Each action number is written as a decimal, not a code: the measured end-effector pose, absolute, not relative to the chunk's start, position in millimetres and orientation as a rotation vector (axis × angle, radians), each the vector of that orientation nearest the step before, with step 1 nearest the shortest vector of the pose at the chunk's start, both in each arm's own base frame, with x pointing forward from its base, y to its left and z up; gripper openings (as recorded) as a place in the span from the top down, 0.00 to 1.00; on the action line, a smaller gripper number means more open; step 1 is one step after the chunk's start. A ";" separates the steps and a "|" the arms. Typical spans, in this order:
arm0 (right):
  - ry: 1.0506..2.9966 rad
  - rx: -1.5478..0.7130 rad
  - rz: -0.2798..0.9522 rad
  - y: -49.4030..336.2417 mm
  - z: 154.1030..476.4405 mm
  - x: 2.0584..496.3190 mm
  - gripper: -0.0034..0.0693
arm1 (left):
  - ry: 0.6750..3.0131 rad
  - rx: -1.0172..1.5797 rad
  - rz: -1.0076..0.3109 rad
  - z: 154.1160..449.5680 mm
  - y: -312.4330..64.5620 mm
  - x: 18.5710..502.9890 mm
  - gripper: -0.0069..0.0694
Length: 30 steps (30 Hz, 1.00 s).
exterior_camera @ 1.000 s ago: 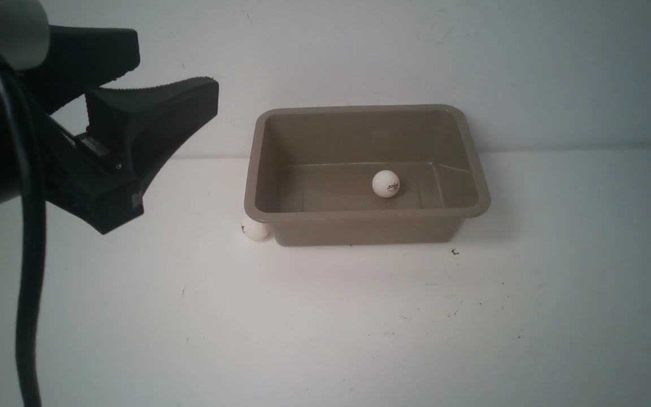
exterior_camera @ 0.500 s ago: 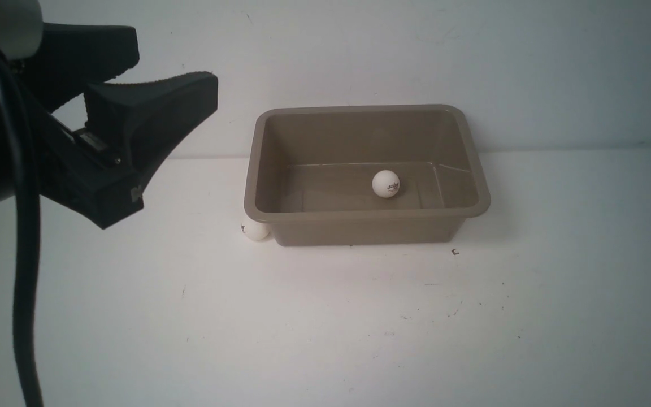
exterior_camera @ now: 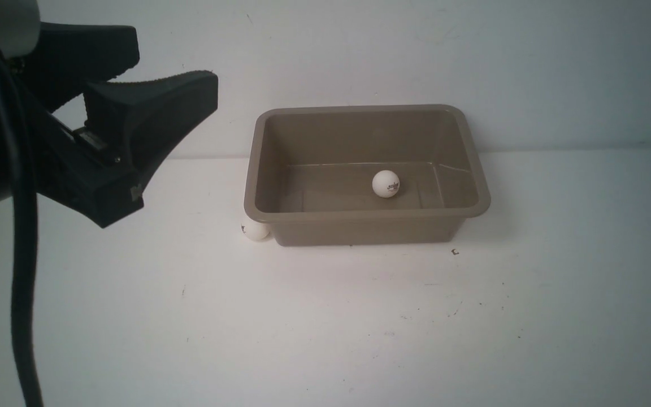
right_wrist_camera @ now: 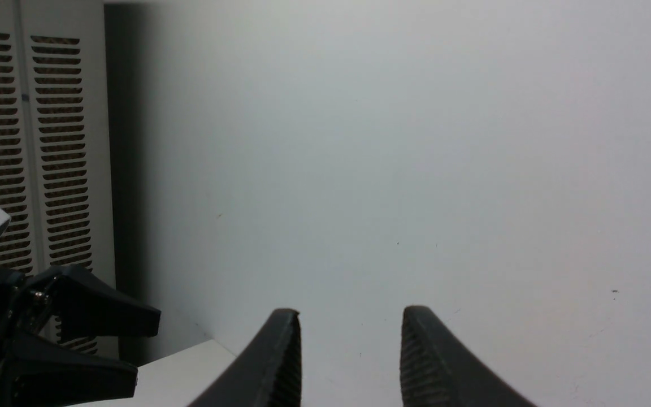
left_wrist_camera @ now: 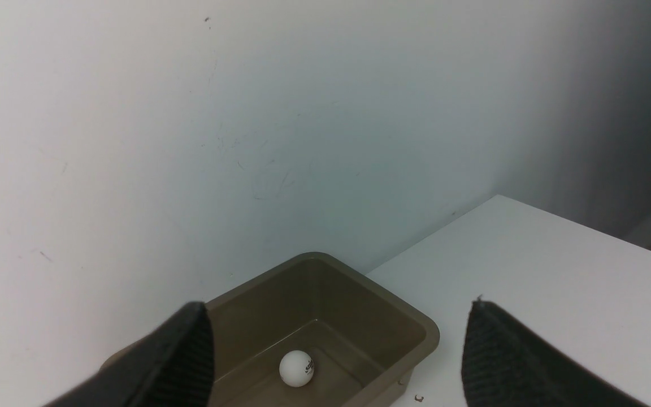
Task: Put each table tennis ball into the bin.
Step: Use the left arm to clamp the table tennis ball closest to it
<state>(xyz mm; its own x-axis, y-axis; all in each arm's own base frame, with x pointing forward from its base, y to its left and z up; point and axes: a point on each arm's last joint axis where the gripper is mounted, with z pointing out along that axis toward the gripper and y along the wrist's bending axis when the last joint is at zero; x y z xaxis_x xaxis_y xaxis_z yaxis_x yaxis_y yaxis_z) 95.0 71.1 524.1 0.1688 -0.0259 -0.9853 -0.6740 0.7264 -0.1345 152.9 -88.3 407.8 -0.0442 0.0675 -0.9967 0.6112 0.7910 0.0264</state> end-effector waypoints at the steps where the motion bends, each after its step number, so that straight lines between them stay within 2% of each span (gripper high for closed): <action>1: 1.339 -0.646 0.509 71.1 524.1 94.9 0.63 | 1.573 0.558 -0.479 407.8 -88.3 152.9 0.21; 21: 1.346 -0.657 0.552 73.3 523.4 92.9 0.62 | 1.573 0.527 -0.518 409.1 -88.8 152.6 0.21; 30: 1.458 -0.750 0.699 82.8 512.0 89.2 0.62 | 1.573 0.527 -0.518 409.1 -88.8 152.6 0.21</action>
<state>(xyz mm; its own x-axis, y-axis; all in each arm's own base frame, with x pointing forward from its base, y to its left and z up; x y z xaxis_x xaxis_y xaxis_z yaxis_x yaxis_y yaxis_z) 89.2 82.8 512.0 0.0045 -0.0325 -0.9995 -0.7998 0.5998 -0.0232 152.6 -88.8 409.1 -0.0592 0.0257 -0.9979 0.6140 0.7892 -0.0160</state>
